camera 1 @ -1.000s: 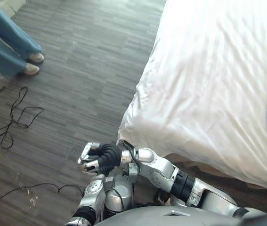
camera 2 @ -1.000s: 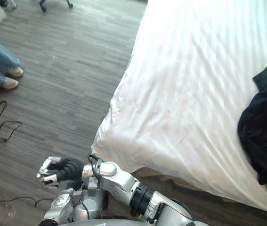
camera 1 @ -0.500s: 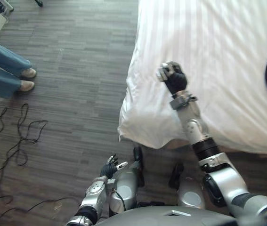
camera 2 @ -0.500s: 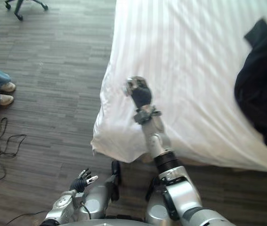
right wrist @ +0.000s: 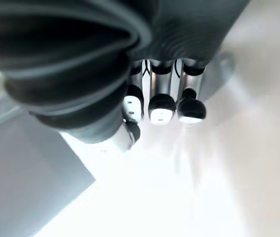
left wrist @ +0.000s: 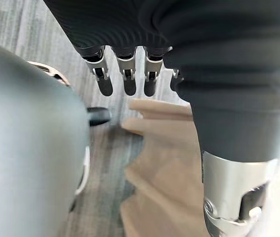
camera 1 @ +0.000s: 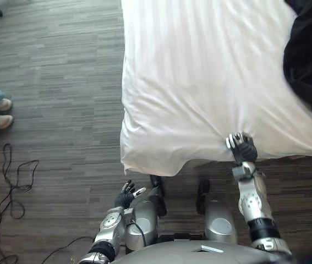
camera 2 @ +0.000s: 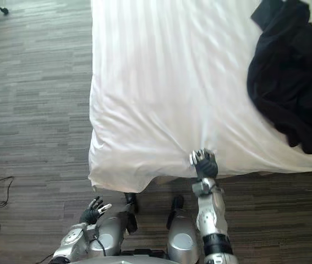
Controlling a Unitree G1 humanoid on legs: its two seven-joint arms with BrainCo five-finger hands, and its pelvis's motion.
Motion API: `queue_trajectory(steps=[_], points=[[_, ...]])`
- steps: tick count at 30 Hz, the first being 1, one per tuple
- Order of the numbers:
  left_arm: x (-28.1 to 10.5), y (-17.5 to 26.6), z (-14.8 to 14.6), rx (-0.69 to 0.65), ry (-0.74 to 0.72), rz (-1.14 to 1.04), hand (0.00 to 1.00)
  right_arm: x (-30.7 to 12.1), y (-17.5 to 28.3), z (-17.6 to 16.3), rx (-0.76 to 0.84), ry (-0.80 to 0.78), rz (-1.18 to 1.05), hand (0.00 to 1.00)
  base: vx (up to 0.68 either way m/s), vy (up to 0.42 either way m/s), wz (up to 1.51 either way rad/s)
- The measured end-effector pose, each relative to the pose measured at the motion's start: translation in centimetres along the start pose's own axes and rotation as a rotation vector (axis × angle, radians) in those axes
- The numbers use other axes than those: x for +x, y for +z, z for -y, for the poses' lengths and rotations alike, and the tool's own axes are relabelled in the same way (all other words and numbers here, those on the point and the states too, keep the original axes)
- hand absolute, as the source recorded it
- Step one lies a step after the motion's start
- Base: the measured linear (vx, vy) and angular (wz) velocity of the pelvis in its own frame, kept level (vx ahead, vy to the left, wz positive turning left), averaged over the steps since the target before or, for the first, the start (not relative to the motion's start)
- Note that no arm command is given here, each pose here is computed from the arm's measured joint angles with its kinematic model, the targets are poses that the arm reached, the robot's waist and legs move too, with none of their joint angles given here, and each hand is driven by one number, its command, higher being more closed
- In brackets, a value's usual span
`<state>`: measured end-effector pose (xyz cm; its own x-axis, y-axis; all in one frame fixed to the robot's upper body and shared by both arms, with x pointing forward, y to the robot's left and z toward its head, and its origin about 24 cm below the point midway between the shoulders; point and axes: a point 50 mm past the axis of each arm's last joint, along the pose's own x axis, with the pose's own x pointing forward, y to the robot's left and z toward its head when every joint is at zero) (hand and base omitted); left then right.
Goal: Tidy the bed and pick cloth on bed and put in laundry
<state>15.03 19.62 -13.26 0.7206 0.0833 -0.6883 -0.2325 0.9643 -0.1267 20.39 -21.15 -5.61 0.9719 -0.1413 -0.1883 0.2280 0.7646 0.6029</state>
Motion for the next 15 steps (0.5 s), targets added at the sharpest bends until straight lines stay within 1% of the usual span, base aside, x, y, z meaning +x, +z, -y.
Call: queue_trajectory(steps=[1, 2, 3, 4, 5, 6, 9, 11, 15], points=[[0.0, -0.1, 0.0, -0.001, 0.003, -0.003, 0.00, -0.5, -0.5, 0.8, -0.005, -0.033, -0.026, 1.00, 0.18, 0.027, -0.13], [-0.1, -0.3, -0.2, -0.007, 0.014, -0.012, 0.00, -3.0, -2.6, 3.9, -0.007, -0.182, -0.143, 1.00, 0.16, 0.024, -0.19], [-0.2, -0.6, -0.2, -0.009, 0.020, -0.019, 0.00, -5.6, -4.1, 6.2, -0.016, -0.291, -0.234, 1.00, 0.19, 0.028, -0.20], [-0.3, -0.7, -0.2, -0.014, 0.023, -0.025, 0.00, -6.8, -4.5, 7.1, -0.024, -0.331, -0.270, 1.00, 0.13, 0.025, -0.16], [-0.5, -1.2, -0.4, -0.030, 0.037, -0.047, 0.00, -9.1, -5.6, 8.4, -0.032, -0.402, -0.342, 1.00, 0.11, 0.015, -0.20], [-0.7, -1.6, -0.6, -0.031, 0.051, -0.063, 0.00, -11.1, -6.6, 9.2, -0.047, -0.448, -0.413, 0.00, 0.10, 0.009, -0.22], [-0.9, -2.5, -0.6, -0.011, 0.060, -0.103, 0.00, -13.7, -8.1, 9.9, -0.073, -0.500, -0.521, 0.00, 0.08, -0.021, -0.14], [-1.0, -3.0, -0.5, -0.008, 0.063, -0.125, 0.00, -14.0, -8.4, 9.8, -0.095, -0.493, -0.549, 0.00, 0.02, -0.028, 0.02], [-1.4, -3.8, -1.0, 0.005, 0.090, -0.168, 0.00, -13.2, -8.3, 9.5, -0.198, -0.428, -0.567, 0.00, -0.06, -0.007, 0.09]])
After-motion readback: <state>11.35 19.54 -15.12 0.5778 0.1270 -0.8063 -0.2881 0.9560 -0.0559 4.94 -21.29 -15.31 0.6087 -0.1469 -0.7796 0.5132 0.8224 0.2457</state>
